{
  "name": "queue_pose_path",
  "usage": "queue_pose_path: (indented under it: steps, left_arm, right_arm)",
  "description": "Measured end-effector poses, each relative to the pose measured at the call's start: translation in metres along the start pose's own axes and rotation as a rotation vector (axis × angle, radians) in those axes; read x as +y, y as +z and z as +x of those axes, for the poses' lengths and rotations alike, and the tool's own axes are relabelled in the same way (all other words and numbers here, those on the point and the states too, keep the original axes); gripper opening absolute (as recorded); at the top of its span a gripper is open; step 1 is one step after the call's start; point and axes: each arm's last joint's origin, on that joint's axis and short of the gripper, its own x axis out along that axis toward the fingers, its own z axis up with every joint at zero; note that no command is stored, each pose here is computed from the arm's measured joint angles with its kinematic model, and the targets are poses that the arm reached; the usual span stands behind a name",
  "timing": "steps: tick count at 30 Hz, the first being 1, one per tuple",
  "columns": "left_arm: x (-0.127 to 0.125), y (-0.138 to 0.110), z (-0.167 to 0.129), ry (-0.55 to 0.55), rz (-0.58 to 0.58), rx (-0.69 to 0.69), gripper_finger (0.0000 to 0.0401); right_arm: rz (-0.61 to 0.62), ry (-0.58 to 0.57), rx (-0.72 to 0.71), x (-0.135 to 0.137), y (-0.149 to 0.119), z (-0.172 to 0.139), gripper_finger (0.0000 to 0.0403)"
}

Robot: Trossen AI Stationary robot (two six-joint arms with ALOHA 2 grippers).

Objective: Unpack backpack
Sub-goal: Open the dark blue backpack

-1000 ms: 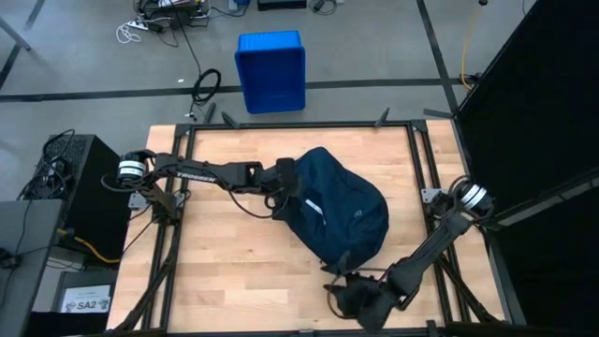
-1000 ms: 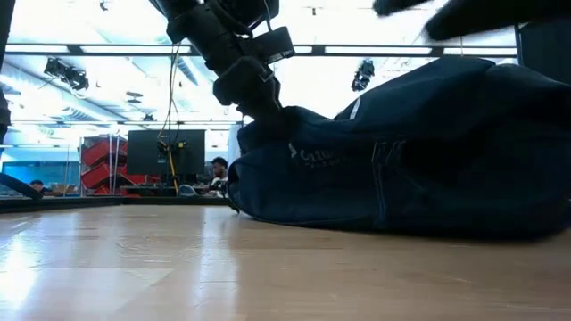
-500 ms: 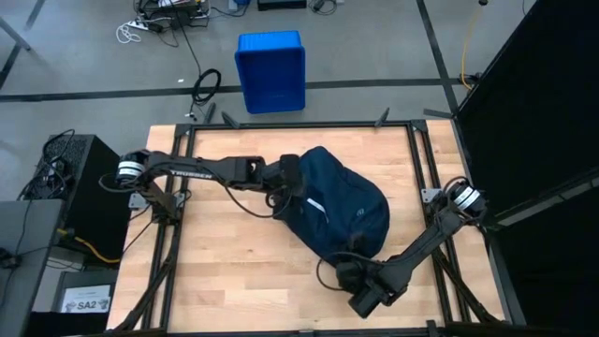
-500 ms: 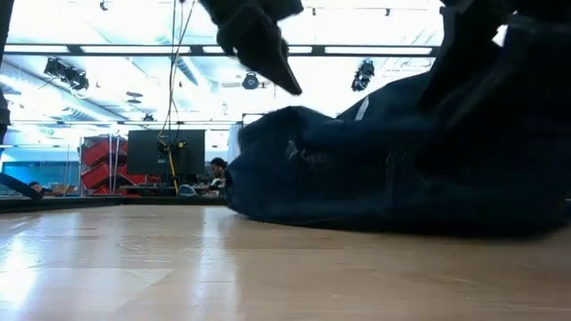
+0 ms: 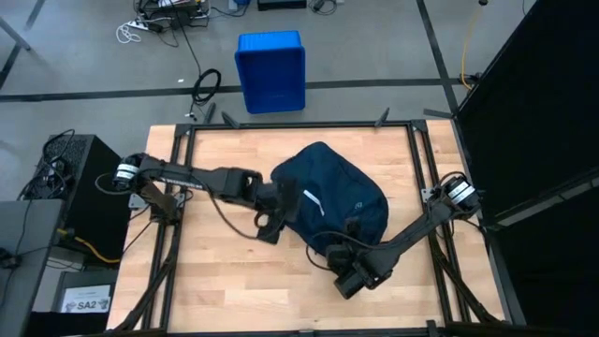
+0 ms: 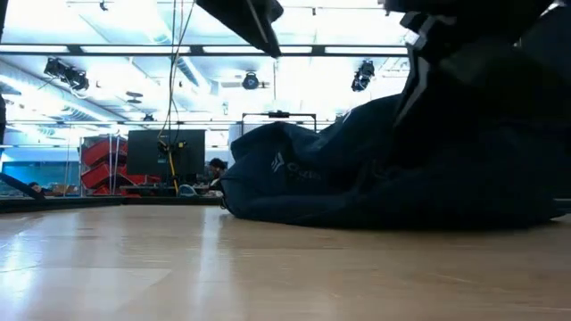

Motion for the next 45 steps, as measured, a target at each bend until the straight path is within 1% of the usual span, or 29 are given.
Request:
queue_pose_path:
  steps: [3,6,11,13,17,20,25,29,31,36,40,45]
  left_arm:
    - [-0.021,0.0,0.004,-0.031,0.018,-0.022,0.0177]
    - [-0.039,-0.002,0.015,-0.049,0.041,-0.077,0.0177]
    - [-0.058,-0.022,0.046,-0.059,0.004,-0.158,0.0177]
    - [-0.062,-0.031,0.057,-0.055,-0.024,-0.241,0.0177]
    - [-0.065,-0.045,0.072,-0.038,-0.118,-0.464,0.0177]
    - [-0.061,-0.055,0.08,-0.022,-0.204,-0.559,0.0176]
    - [-0.058,-0.074,0.09,-0.021,-0.324,-0.534,0.0177]
    - [-0.059,-0.081,0.093,-0.006,-0.371,-0.522,0.0177]
    - [-0.059,-0.085,0.094,0.007,-0.382,-0.515,0.0177]
    - [-0.06,-0.087,0.099,0.012,-0.408,-0.548,0.0177]
    - [-0.063,-0.091,0.115,0.022,-0.413,-0.538,0.0177]
    - [-0.059,-0.092,0.129,0.037,-0.438,-0.589,0.0177]
  right_arm:
    - [0.037,-0.025,-0.007,-0.004,0.001,0.002,0.0004]
    - [0.065,-0.052,-0.029,-0.006,0.005,0.001,0.0001]
    - [0.104,-0.066,-0.07,-0.009,0.014,-0.006,0.0]
    - [0.112,-0.075,-0.091,-0.009,0.017,-0.01,0.0]
    - [0.123,-0.077,-0.117,-0.009,0.021,-0.016,0.0]
    - [0.122,-0.077,-0.126,-0.009,0.023,-0.016,0.0]
    - [0.138,-0.081,-0.125,-0.012,0.025,-0.013,0.0]
    - [0.144,-0.081,-0.131,-0.014,0.029,-0.009,0.0]
    - [0.151,-0.077,-0.142,-0.014,0.031,-0.008,0.0]
    - [0.145,-0.068,-0.163,-0.014,0.036,-0.007,0.0]
    - [0.142,-0.066,-0.169,-0.014,0.037,-0.006,0.0]
    - [0.144,-0.062,-0.169,-0.014,0.037,-0.006,0.0]
